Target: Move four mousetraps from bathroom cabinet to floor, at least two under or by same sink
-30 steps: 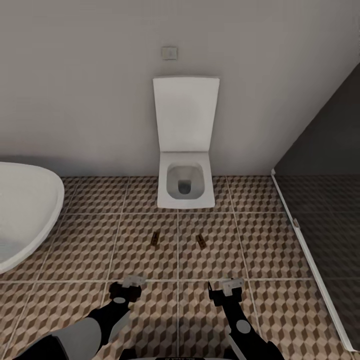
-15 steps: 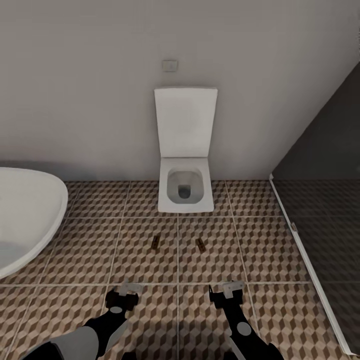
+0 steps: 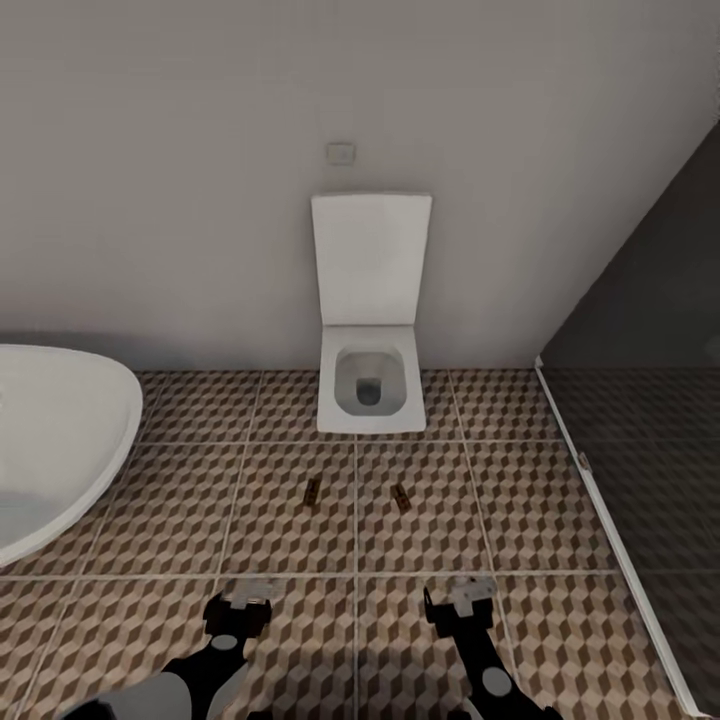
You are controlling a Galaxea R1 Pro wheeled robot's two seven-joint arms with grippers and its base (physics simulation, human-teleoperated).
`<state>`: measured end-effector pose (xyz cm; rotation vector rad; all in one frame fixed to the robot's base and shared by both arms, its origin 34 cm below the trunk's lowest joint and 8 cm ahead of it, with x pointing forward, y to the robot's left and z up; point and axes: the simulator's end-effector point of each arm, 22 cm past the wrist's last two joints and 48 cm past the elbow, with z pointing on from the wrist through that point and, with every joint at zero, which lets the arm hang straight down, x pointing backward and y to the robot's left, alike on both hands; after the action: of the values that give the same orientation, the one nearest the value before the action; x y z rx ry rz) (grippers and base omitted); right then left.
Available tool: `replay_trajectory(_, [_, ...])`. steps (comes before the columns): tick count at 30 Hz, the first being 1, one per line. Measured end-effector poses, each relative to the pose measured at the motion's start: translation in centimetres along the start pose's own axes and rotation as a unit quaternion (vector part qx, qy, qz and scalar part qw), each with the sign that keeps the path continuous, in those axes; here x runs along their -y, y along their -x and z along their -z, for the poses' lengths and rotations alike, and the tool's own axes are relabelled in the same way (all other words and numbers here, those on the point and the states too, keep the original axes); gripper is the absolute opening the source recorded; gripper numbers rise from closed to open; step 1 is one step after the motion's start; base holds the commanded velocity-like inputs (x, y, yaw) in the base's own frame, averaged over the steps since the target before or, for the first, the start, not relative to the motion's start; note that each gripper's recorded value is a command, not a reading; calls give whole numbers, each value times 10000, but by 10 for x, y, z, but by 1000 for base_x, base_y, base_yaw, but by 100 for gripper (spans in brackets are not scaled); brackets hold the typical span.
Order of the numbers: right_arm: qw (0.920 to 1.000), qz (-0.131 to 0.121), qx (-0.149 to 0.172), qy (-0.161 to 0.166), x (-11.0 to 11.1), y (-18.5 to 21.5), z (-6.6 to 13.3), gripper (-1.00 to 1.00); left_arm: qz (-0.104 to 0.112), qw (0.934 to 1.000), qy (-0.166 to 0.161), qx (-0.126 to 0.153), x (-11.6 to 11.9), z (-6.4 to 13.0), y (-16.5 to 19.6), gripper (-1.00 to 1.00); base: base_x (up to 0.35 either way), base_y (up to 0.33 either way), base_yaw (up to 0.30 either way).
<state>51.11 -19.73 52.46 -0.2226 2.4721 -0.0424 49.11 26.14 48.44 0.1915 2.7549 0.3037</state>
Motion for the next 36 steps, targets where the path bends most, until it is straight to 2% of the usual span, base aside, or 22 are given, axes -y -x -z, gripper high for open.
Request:
replay_trajectory(5, [10000, 13, 3, -14, 3, 2, 8, 100, 26, 9999, 71, 103, -8, 10, -5, 100, 0, 0, 0])
replay_trajectory(10, [10000, 40, -47, -41, 7, -5, 17, 100, 110, 9985, 227, 479, -24, 21, 0, 100, 0, 0, 0])
replay_trajectory(14, [10000, 43, -10, -59, 10, -5, 24, 100, 150, 9975, 281, 625, -30, 29, 1, 100, 0, 0, 0])
replay_trajectory(20, [10000, 50, 41, -17, 11, -8, 36, 100, 164, 9972, 302, 662, -35, 42, -6, 100, 0, 0, 0])
replay_trajectory(27, [9998, 68, 61, 179, 7, -10, 49, 100, 171, 9974, 305, 637, -36, 55, -15, 100, 0, 0, 0])
replay_trajectory(31, [9998, 99, 23, 197, 12, -15, 56, 100, 163, 9977, 305, 576, -38, 64, -26, 100, 0, 0, 0])
replay_trajectory(36, [9997, 113, 132, 181, 19, -9, 63, 100, 175, 9976, 312, 592, -40, 74, -34, 100, 0, 0, 0])
